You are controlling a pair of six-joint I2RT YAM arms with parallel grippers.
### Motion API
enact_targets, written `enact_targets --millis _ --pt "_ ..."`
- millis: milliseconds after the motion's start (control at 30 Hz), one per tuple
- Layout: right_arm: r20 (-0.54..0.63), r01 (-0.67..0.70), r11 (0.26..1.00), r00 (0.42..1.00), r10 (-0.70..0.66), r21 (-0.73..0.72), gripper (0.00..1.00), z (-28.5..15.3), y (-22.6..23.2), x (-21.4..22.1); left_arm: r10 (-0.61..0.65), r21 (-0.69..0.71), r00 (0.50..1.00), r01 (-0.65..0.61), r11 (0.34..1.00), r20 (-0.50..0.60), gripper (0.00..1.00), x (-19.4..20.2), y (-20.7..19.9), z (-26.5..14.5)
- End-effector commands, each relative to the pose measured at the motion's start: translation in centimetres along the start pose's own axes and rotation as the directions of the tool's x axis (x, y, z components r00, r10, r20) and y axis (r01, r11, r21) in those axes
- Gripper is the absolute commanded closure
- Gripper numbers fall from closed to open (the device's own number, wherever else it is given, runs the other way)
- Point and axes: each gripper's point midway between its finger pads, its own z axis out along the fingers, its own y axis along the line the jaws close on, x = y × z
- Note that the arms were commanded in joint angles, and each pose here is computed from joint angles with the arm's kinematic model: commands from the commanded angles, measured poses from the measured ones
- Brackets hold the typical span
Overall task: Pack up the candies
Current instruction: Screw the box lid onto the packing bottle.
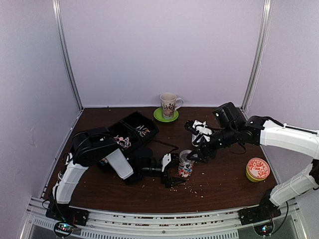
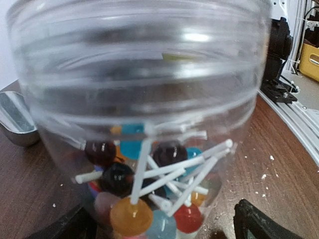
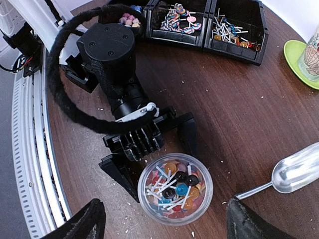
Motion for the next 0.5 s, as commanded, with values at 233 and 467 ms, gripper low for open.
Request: enact_targets --millis 233,467 --pt "-0.014 -0.114 0.993 0.993 0.114 -0.007 0.19 0.0 -0.7 -0.2 0.001 0.007 1.000 -0.001 1.000 0.015 0.16 -0.5 0.5 0.6" --pt "-0.026 -0.179 0.984 0.984 0.179 -0.016 0.25 1.1 -1.6 0.2 0.008 0.014 1.000 -0.008 1.000 0.030 0.30 -1.0 0.3 0.4"
